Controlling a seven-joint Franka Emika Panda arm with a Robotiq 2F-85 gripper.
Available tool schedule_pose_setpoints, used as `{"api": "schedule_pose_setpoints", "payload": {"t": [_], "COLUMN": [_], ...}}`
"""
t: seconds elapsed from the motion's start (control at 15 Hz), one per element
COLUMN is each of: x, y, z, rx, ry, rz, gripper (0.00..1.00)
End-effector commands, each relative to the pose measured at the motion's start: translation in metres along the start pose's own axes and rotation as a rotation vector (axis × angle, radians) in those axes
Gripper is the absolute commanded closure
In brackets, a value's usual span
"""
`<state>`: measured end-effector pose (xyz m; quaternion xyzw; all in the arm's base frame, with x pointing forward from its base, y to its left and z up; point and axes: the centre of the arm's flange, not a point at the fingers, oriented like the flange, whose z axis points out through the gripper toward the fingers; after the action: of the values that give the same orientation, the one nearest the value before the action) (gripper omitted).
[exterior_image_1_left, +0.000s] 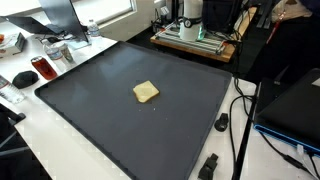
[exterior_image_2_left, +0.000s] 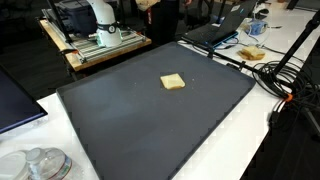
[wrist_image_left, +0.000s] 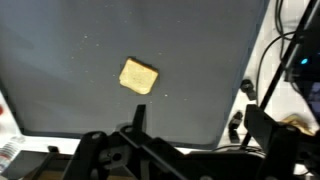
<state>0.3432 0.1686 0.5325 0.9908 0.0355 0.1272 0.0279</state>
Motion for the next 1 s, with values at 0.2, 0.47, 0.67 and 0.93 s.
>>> {"api": "schedule_pose_setpoints", "payload": {"t": [0.2, 0.47, 0.67, 0.93], "x": [0.013, 0.025, 0.017, 0.025], "y": [-0.074, -0.097, -0.098, -0.098], "z": [0.000, -0.010, -0.007, -0.009], "rx": [0.217, 0.325, 0.309, 0.337], "ry": [-0.061, -0.091, -0.066, -0.075], "rz": [-0.272, -0.440, -0.456, -0.512], "gripper": [0.00, 0.00, 0.00, 0.00]}}
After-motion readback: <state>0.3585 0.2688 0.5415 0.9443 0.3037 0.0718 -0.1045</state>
